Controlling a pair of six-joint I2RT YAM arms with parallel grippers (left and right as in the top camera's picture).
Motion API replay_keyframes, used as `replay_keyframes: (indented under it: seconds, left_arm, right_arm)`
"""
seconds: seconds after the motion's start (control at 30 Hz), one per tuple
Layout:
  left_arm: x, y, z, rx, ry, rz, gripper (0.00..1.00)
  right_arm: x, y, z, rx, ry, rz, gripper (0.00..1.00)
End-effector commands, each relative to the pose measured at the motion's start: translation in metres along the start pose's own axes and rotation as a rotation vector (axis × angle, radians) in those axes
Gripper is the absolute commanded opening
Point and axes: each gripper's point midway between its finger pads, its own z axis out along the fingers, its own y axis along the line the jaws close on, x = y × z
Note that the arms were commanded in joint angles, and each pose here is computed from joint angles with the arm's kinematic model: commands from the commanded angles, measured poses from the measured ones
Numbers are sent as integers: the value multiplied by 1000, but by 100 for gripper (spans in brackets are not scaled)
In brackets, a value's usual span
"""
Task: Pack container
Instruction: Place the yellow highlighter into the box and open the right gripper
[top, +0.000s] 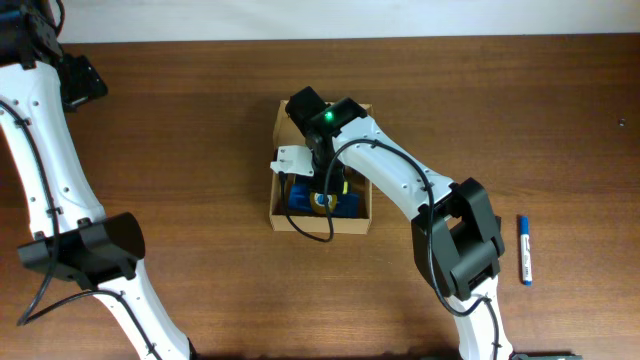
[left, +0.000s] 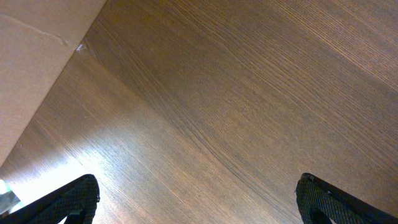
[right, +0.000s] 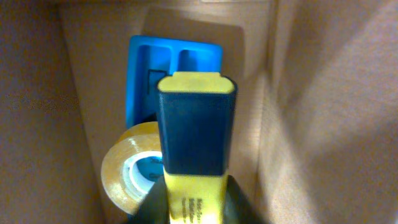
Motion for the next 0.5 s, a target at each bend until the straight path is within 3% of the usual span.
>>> replay_keyframes:
  seconds: [0.0,0.27,0.33,0.47]
  left_arm:
    - [0,2,0,-5,1,9,100]
    - [0,2,0,-5,1,9,100]
    - [0,2,0,-5,1,9,100]
    - [0,2,0,-4,1,9,100]
  right_arm:
    - [-3,-2,0,12,1,7,47]
    - [0,-3,-9,21,27,85,47]
    - [-1,-4,-27,42,39,125,45]
    - [-22,-18,-97,160,-82,209,48]
